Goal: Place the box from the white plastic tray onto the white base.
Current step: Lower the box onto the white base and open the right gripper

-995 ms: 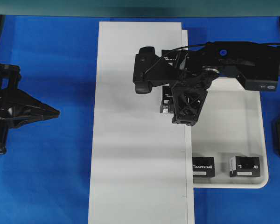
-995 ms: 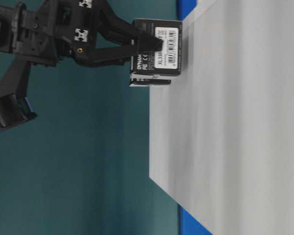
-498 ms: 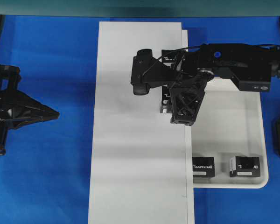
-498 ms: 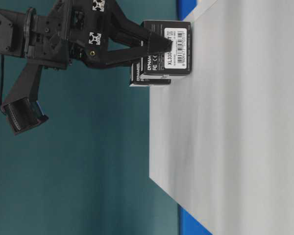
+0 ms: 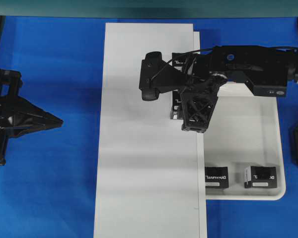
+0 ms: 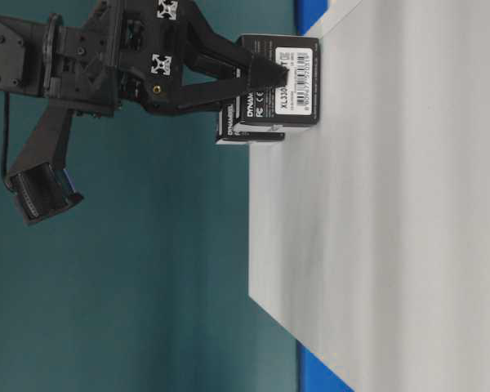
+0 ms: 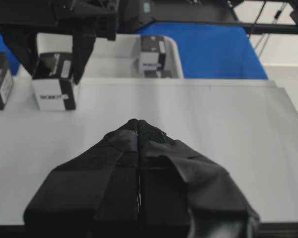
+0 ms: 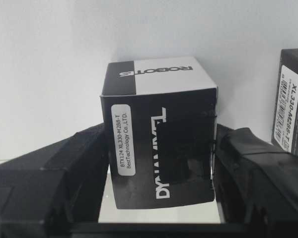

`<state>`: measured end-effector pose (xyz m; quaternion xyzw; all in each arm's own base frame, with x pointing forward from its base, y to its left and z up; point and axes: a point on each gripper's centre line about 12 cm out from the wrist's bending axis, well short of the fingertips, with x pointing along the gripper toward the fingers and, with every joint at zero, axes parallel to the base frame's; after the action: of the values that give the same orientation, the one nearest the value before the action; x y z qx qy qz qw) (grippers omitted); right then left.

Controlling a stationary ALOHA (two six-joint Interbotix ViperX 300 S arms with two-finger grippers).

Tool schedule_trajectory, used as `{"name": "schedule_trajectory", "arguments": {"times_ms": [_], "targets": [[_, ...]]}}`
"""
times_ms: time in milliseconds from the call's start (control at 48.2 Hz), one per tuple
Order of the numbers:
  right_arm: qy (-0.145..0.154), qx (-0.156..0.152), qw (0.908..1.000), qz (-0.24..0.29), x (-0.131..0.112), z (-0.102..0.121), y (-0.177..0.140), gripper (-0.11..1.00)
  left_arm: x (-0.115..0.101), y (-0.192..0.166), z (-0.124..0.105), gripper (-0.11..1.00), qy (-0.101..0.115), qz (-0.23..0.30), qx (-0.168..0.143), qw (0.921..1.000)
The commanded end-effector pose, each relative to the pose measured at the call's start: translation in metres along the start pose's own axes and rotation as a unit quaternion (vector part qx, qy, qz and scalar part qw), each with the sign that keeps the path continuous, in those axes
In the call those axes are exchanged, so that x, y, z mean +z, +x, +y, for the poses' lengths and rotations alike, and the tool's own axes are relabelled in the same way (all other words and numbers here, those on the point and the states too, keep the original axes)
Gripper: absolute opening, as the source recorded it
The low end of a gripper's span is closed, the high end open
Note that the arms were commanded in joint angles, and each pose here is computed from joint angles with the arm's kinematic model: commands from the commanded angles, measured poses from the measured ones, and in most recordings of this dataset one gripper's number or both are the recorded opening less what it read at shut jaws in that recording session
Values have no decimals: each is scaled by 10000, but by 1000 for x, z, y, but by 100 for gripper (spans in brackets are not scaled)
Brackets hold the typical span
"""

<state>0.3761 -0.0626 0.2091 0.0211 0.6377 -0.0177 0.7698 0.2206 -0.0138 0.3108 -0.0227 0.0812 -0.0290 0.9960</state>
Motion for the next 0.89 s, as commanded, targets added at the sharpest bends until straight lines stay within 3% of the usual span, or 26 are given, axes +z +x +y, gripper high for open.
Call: {"name": "schedule_trajectory", "arguments": {"times_ms": [0, 767, 809, 871], "targets": [[-31, 8, 10000, 77, 1, 2, 7, 62, 10, 0, -1, -7, 10, -122, -21, 9999], [8, 6, 10000, 55, 1, 2, 8, 61, 10, 0, -1, -7, 10, -122, -21, 9999], [0, 7, 10000, 55, 1, 3, 8, 63, 10, 0, -1, -7, 9, -130, -14, 9999], [-38, 9, 10000, 40, 2, 5, 8, 76, 10, 0, -1, -7, 9, -122, -13, 9999]]}}
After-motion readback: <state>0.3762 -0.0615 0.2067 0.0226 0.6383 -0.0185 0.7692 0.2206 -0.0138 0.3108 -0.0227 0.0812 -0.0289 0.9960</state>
